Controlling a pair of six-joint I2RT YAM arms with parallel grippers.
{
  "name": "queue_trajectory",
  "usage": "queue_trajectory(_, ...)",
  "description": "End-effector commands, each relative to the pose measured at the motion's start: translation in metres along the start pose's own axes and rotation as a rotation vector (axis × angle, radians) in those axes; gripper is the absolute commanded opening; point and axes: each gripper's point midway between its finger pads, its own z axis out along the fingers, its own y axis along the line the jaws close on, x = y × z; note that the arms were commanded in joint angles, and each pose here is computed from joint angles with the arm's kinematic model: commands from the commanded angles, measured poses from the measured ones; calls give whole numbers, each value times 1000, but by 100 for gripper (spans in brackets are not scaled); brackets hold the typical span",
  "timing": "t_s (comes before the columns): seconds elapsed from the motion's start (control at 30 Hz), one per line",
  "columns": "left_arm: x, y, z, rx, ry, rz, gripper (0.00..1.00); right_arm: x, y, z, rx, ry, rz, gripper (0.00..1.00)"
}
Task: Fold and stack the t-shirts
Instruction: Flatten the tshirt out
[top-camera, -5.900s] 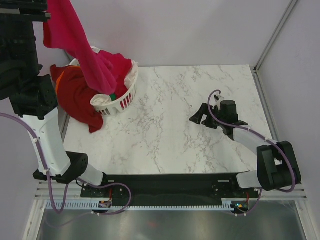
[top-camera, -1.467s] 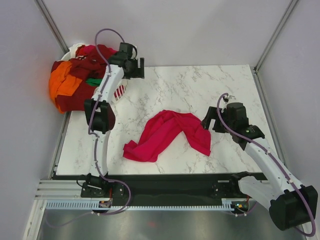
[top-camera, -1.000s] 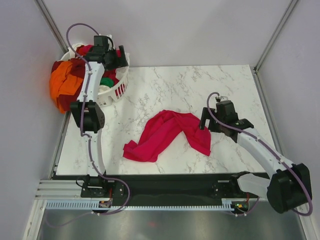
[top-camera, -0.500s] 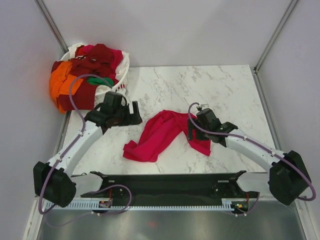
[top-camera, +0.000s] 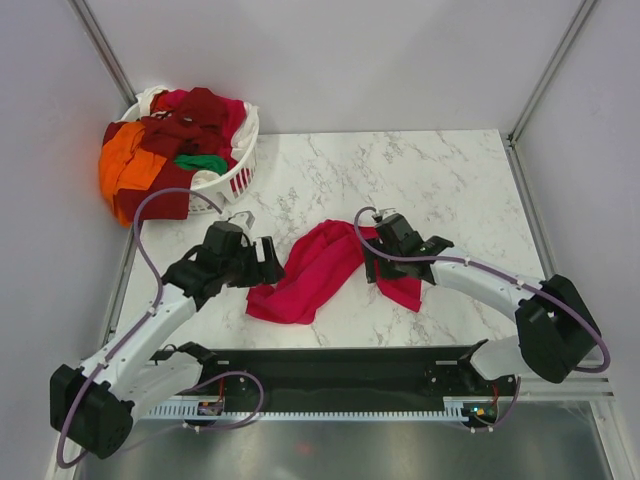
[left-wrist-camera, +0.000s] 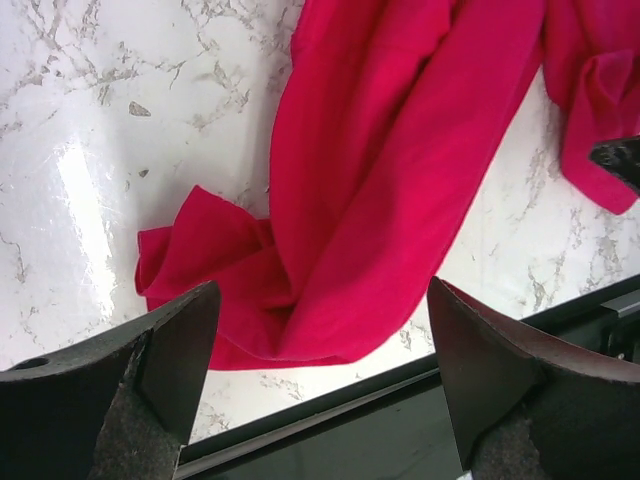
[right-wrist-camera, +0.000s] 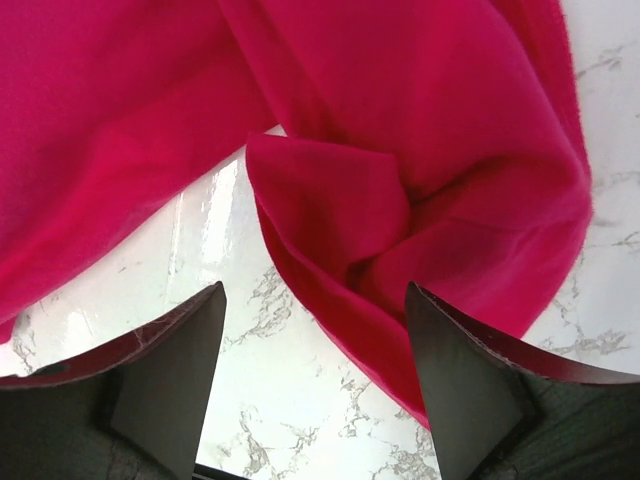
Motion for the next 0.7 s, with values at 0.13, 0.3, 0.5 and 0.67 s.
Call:
queue_trajectory(0.13,-12,-26,-35,104,-49,-6,92,10,0,1,39,40,-67,78)
queue_trajectory(0.3,-22,-24,-54,73,-82,53,93,28,-8,-1,58,65,-62,74)
queue_trajectory(0.5,-21,-19,-51,51,-74,57,95,38,-19,4,125,86,-33,71)
queue_trajectory(0.67,-20,-17,-50,41,-72,56,95,51,-21,6,138,127,-5,38)
